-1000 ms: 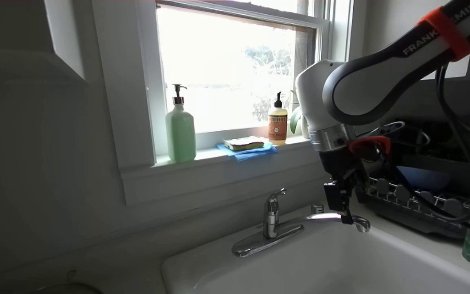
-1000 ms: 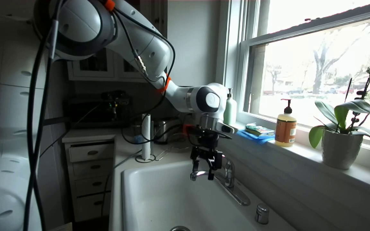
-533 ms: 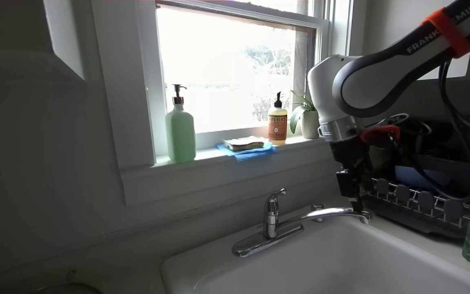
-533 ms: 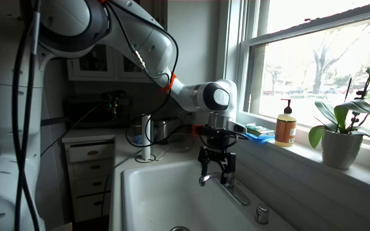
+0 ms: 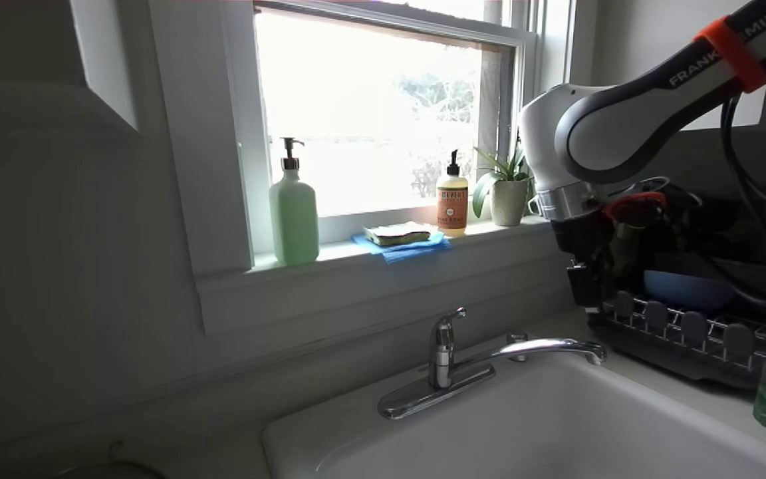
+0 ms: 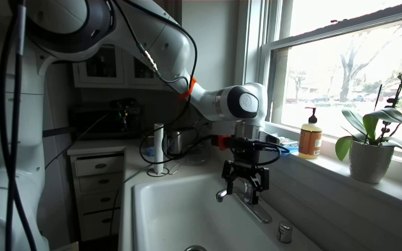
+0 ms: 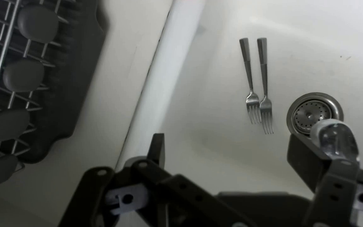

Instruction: Move the tap to the right

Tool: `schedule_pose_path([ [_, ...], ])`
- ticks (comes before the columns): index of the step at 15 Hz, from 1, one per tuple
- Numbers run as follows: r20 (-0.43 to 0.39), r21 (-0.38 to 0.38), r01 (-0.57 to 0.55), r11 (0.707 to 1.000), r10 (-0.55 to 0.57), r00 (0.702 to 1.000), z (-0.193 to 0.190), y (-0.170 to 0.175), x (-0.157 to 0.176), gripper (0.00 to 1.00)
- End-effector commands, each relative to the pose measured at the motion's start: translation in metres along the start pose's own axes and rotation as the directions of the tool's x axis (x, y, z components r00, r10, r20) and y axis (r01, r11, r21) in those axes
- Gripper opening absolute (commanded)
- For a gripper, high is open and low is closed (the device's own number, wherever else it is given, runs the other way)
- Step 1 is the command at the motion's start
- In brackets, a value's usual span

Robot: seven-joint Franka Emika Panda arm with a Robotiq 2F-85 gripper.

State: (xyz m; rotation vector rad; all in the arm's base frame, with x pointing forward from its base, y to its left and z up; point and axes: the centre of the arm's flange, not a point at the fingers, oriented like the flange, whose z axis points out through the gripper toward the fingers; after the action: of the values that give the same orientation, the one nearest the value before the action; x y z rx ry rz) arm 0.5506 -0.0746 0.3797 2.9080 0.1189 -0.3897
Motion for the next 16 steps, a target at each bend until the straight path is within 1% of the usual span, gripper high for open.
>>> schedule_pose_path([
  [1,-0.059,0.043,0.073,0.996,-0.07,0.996,-0.031,-0.009,-0.023,1.0],
  [4,-0.077,0.094,0.122,0.988,-0.114,0.99,-0.063,-0.024,-0.036,1.0],
  [8,-0.103,0.131,0.14,0.982,-0.127,0.987,-0.108,-0.043,-0.06,1.0],
  [12,-0.135,0.093,0.14,0.986,-0.127,0.983,-0.146,-0.052,-0.075,1.0],
  [16,-0.164,0.092,0.152,0.984,-0.136,0.977,-0.174,-0.051,-0.083,1.0],
])
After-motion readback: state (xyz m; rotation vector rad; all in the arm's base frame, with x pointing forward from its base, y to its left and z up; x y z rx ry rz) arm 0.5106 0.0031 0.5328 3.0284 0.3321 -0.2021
